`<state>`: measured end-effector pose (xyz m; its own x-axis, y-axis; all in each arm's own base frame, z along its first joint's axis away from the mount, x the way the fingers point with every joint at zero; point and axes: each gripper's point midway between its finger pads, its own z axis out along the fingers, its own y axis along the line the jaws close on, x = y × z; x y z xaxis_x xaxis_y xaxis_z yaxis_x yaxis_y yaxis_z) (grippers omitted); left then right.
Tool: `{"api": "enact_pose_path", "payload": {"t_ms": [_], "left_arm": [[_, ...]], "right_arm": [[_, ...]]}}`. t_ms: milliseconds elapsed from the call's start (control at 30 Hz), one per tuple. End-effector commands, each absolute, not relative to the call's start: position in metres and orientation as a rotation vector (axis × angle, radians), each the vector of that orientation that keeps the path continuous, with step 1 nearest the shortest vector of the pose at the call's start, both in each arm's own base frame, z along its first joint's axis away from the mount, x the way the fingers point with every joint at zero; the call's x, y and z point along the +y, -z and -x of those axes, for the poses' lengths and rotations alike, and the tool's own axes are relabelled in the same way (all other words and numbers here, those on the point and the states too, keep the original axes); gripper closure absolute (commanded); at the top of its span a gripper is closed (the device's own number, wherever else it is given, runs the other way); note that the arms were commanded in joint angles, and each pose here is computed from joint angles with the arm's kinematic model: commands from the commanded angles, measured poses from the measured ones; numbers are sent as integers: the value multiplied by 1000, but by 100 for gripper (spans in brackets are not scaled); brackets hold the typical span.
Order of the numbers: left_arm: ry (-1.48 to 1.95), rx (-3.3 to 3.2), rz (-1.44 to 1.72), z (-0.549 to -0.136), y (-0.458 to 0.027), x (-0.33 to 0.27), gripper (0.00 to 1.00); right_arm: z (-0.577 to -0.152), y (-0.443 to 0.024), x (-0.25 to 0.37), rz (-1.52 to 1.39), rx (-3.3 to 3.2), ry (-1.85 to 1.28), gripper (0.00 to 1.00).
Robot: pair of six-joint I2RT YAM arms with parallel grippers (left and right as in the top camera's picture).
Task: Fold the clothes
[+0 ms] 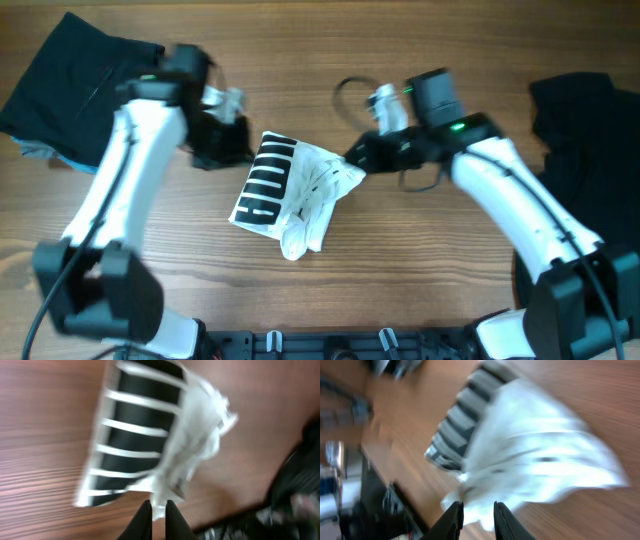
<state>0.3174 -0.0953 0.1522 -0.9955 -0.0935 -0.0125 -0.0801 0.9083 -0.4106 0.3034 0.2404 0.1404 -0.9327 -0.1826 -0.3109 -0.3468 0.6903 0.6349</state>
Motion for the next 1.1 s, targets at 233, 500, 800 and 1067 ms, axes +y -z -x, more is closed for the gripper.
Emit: {"api": "enact_pose_path", "payload": {"t_ms": [233,500,800,1067], "left_arm": [[507,2918,474,-338,-156,0,87],[508,2922,475,-337,-156,0,88],[489,2926,427,-339,-155,-7,71],[479,2915,422,-342,-156,-6,67]], "right_arm": [[-231,-57,342,620,2913,-992,64],[-211,-19,217,8,3354,-215,96],[-243,-89,268,578,2950,-809,40],[-222,-50,300,593,3043,-768,35]]}}
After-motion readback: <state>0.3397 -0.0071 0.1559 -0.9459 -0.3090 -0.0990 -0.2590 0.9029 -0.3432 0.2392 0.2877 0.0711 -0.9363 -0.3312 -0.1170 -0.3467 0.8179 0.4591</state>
